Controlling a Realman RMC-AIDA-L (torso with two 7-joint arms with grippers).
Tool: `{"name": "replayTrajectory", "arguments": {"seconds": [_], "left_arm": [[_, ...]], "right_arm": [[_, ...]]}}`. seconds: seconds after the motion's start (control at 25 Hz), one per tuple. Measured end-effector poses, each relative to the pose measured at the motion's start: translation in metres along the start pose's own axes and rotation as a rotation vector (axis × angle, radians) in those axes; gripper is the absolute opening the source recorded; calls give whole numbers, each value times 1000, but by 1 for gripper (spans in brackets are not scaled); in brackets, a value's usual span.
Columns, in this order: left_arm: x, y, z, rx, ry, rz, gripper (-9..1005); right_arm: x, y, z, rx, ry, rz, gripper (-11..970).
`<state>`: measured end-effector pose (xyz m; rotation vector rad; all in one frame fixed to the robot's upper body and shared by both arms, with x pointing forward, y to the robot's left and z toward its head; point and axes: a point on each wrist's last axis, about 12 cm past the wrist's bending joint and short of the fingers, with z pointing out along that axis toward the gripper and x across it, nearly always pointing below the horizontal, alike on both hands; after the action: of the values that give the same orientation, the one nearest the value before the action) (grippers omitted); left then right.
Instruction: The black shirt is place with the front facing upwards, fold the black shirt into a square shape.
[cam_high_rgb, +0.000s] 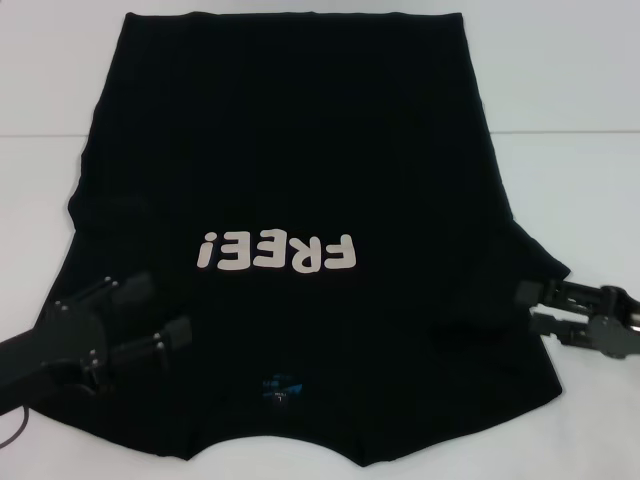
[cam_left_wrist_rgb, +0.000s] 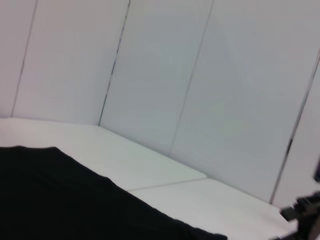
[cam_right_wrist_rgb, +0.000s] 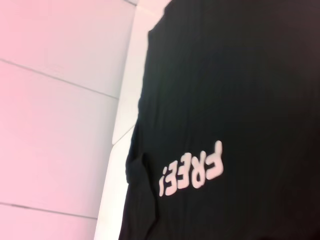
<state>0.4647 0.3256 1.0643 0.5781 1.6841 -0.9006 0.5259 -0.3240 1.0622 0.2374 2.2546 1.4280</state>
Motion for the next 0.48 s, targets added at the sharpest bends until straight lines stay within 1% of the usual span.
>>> {"name": "replayTrajectory", "arguments": {"seconds": [0.16,0.4,0.48], "left_arm": [[1,1,-1,-23,-20,-4,906],[-1,3,0,-37,-32,6,905],[-2,4,0,-39,-38,11,906]], "right_arm": [[8,-10,-2,3,-39,72,766],[6,-17,3,54,-67,139,866],[4,-18,6,67,-75,149,866]]}}
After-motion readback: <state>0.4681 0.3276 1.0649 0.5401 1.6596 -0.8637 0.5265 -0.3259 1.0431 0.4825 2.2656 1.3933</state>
